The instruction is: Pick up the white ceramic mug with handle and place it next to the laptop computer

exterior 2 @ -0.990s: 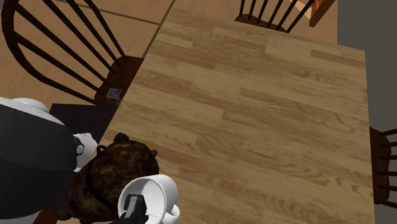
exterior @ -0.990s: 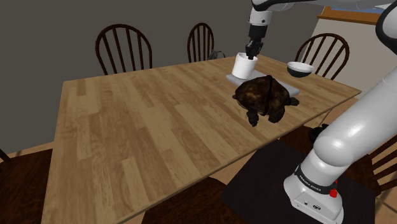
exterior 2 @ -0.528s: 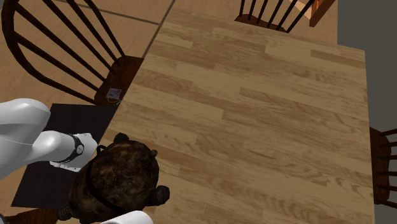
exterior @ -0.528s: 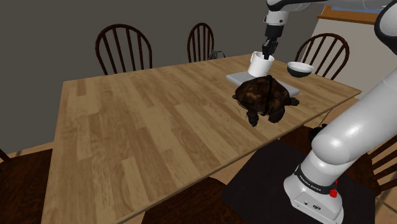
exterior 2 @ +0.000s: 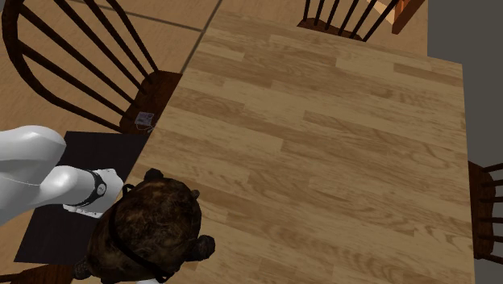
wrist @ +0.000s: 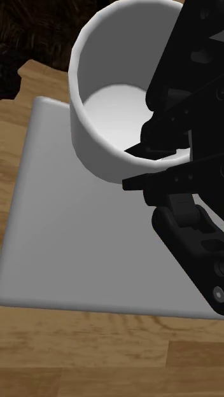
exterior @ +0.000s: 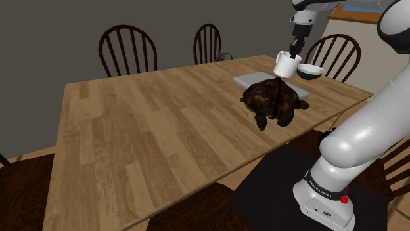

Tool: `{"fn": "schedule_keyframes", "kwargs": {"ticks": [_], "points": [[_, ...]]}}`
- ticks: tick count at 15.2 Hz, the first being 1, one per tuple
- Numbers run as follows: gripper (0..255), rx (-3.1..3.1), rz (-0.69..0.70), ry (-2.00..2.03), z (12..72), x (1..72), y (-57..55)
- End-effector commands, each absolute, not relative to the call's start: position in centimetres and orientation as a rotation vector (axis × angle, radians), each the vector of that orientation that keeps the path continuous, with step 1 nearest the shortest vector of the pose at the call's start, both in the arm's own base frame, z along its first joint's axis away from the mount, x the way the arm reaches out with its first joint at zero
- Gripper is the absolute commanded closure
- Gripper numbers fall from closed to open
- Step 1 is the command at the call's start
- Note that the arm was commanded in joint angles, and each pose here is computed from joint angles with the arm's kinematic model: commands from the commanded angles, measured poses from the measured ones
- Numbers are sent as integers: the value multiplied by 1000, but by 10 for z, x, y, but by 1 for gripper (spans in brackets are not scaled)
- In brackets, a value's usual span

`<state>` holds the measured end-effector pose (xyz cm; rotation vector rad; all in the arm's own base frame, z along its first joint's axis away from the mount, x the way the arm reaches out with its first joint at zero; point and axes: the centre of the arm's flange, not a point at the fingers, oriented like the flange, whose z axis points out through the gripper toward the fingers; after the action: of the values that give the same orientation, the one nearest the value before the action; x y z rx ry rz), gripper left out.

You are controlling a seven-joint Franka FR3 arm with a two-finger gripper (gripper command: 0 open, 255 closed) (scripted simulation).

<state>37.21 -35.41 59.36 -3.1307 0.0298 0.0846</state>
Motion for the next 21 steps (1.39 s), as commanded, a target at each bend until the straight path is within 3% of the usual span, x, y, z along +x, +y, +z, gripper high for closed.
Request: {"fn": "schedule_keyframes", "kwargs": {"ticks": [1, 21], "points": [[255, -3132, 84, 27, 599, 364, -378], [255, -3132, 84, 27, 613, 251, -600]]}}
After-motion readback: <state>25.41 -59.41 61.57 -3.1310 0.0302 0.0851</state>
